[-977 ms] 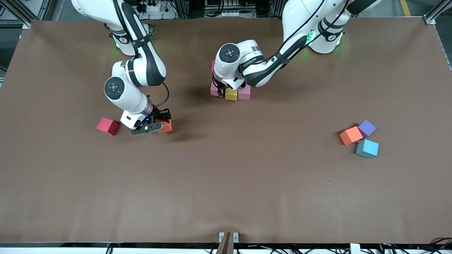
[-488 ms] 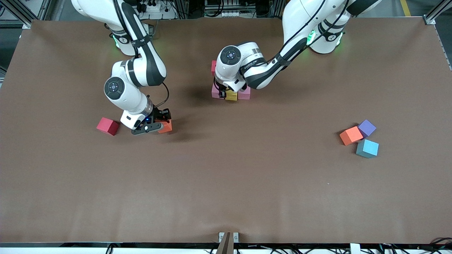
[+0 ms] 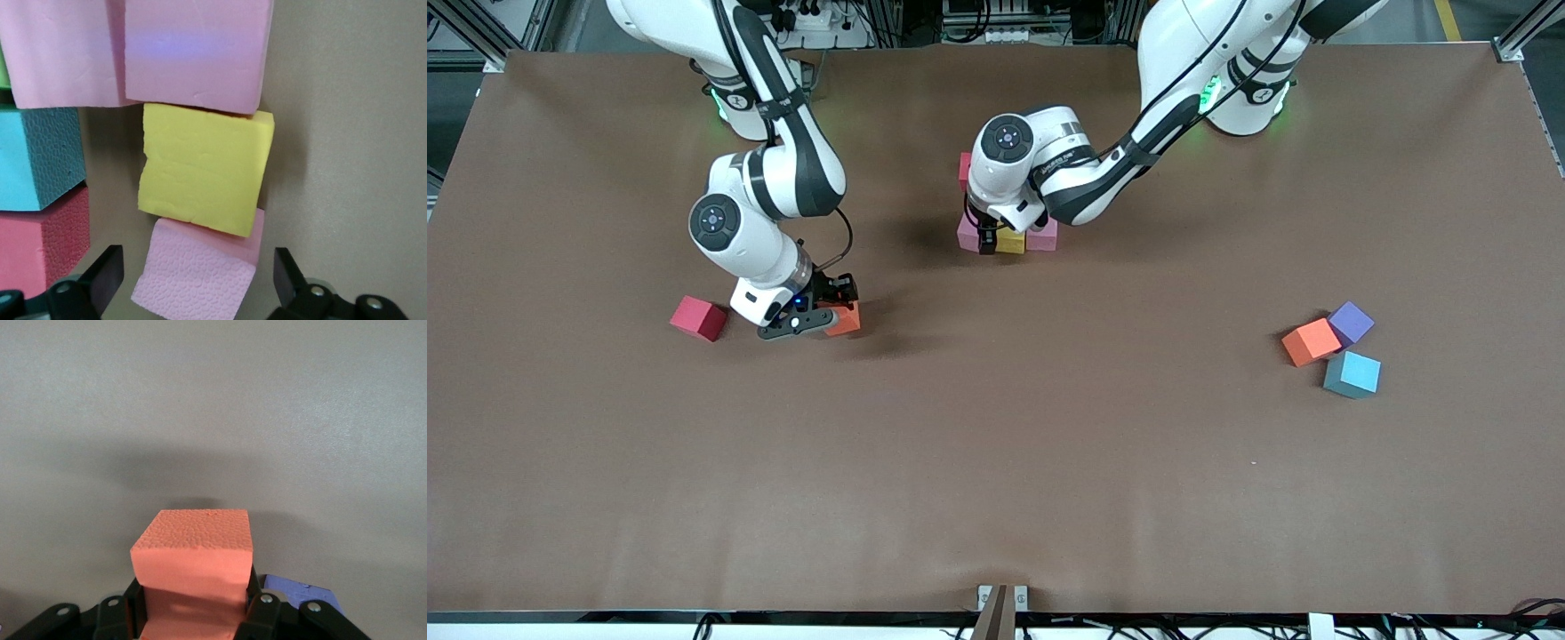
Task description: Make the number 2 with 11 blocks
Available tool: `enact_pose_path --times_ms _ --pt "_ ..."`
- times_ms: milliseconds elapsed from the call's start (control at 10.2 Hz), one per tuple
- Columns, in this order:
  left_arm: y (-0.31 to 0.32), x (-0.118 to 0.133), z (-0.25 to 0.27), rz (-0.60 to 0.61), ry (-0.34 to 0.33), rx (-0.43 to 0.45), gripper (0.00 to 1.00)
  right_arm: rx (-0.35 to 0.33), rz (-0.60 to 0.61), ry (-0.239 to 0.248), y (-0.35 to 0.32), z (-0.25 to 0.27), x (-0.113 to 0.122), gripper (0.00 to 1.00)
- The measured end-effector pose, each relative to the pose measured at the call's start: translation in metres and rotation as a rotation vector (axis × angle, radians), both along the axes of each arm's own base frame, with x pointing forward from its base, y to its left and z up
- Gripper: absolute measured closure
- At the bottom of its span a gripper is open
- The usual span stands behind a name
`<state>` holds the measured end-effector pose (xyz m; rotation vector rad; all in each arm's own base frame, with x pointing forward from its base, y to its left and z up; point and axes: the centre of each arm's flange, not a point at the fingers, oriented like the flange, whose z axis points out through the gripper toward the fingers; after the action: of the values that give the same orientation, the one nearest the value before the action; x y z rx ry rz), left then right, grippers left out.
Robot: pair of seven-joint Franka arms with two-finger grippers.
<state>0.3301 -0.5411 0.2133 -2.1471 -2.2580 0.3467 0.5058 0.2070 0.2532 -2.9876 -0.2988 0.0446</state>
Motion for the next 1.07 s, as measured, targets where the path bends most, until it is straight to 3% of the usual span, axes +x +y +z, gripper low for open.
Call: enact_pose_path --times_ms 488,1074 --pt "-0.004 -0.005 0.001 -0.013 -0.004 -0.002 0.0 0.008 -0.06 0.001 0.02 0.006 -0.002 0.44" --pt "-0.011 -0.011 0.006 -0.031 -0.017 -0.009 0.0 0.008 -0.195 0.017 0.105 0.015 -0.033 0.47"
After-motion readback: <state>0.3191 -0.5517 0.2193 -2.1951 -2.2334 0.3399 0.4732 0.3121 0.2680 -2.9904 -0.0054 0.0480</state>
